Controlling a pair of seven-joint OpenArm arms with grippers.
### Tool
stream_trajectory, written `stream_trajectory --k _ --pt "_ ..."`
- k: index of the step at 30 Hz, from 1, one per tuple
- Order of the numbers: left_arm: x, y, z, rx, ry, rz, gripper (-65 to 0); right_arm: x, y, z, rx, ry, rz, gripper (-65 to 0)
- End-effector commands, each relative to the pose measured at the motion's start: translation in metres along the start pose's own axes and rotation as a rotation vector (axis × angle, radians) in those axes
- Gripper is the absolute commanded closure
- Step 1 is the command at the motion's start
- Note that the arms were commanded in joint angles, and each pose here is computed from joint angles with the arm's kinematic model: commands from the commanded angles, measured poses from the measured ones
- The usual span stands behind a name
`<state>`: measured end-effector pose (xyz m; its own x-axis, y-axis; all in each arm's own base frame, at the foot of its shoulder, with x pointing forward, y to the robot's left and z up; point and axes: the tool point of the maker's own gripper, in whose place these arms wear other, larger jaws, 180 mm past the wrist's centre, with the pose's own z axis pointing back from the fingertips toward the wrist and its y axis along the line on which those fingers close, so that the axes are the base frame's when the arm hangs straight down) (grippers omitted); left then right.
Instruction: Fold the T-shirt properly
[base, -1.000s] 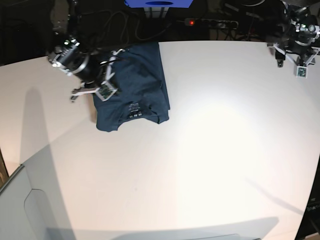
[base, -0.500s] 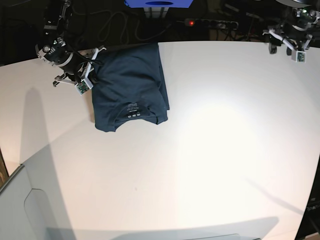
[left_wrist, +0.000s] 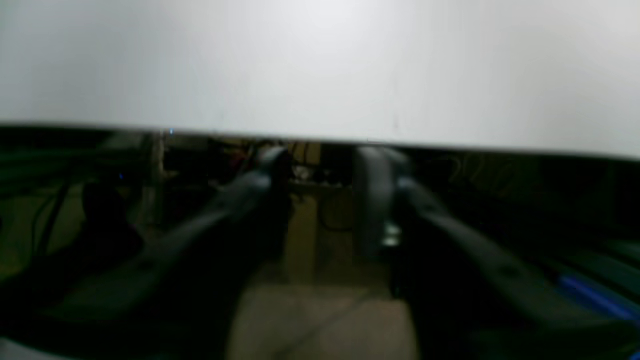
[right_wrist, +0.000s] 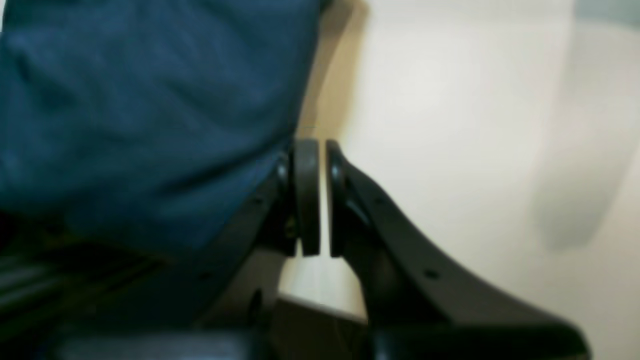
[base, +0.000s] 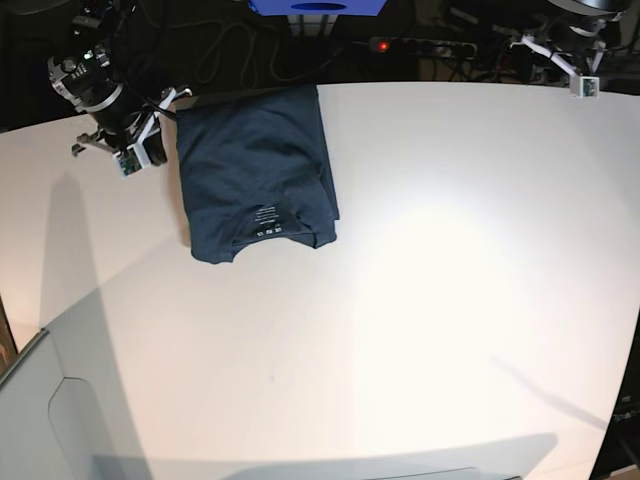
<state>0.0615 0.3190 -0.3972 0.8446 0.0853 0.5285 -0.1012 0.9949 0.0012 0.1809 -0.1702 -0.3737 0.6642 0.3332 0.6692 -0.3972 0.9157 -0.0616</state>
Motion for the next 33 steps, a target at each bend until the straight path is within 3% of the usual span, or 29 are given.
stream_trajectory --k 1,4,12,19,23,28,33 --pt "-0.005 0.005 0.002 0.007 0.006 0.011 -11.3 0.002 0.003 0.002 0.015 -0.020 0.003 -0.1" --pt "-0.029 0.008 -0.006 0.002 0.060 0.067 0.0 -0.018 0.011 -0.001 0.042 0.025 -0.034 -0.1" --pt "-0.074 0.015 -0.028 -0.007 0.149 0.211 0.0 -0.022 0.049 -0.004 0.143 0.040 -0.020 -0.1" --pt "-0.100 0.011 -0.046 -0.020 0.200 0.317 0.0 -0.028 0.017 0.015 0.031 0.050 -0.035 -0.1" --pt "-0.108 0.013 -0.051 -0.007 0.162 0.361 0.0 -0.051 0.003 0.030 -0.028 0.115 -0.066 -0.1" --pt "-0.137 -0.009 -0.072 -0.036 0.215 0.292 0.0 -0.093 0.008 0.054 -0.033 0.230 -0.098 -0.1" --pt "-0.172 -0.040 -0.097 -0.083 0.251 0.299 0.0 -0.136 0.014 0.069 -0.027 0.338 -0.158 -0.1"
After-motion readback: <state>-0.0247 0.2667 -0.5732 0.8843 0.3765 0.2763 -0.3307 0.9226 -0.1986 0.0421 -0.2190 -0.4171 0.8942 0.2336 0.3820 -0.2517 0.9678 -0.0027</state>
